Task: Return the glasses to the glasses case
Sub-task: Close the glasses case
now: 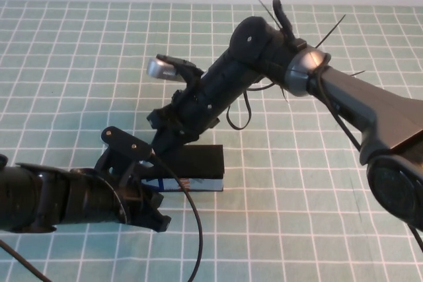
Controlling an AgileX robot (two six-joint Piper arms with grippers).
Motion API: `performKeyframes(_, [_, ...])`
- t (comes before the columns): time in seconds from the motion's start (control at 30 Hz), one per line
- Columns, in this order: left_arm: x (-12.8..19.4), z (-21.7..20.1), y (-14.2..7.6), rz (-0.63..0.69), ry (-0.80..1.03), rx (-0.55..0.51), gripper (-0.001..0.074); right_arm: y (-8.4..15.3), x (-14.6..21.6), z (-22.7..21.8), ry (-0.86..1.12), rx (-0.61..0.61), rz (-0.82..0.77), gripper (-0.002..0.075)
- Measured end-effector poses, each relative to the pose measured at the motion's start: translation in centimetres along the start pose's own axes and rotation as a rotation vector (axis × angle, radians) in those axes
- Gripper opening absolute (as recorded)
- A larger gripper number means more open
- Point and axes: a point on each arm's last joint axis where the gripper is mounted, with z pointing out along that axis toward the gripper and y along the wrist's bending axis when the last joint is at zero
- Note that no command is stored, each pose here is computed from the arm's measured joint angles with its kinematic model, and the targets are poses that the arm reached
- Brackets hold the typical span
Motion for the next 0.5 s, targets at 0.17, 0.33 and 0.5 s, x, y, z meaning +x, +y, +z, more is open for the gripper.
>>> performKeyframes(0.17, [0.0,0.0,0.0,0.000,0.000,0.000,0.0001,0.0,0.2,0.3,0.028,0.055,-0.024,-0.0011])
performKeyframes(0.33, [0.0,0.0,0.0,0.000,-0.001,0.004,0.0002,0.1,0.2,0.2,0.027,0.057,-0.048,-0.0011])
performKeyframes(0.5, [-0.5,-0.6,-0.6,0.056,-0.038,0.057,0.0002,1.1,-0.5,-1.7,-0.007,0.078,-0.123,-0.0011])
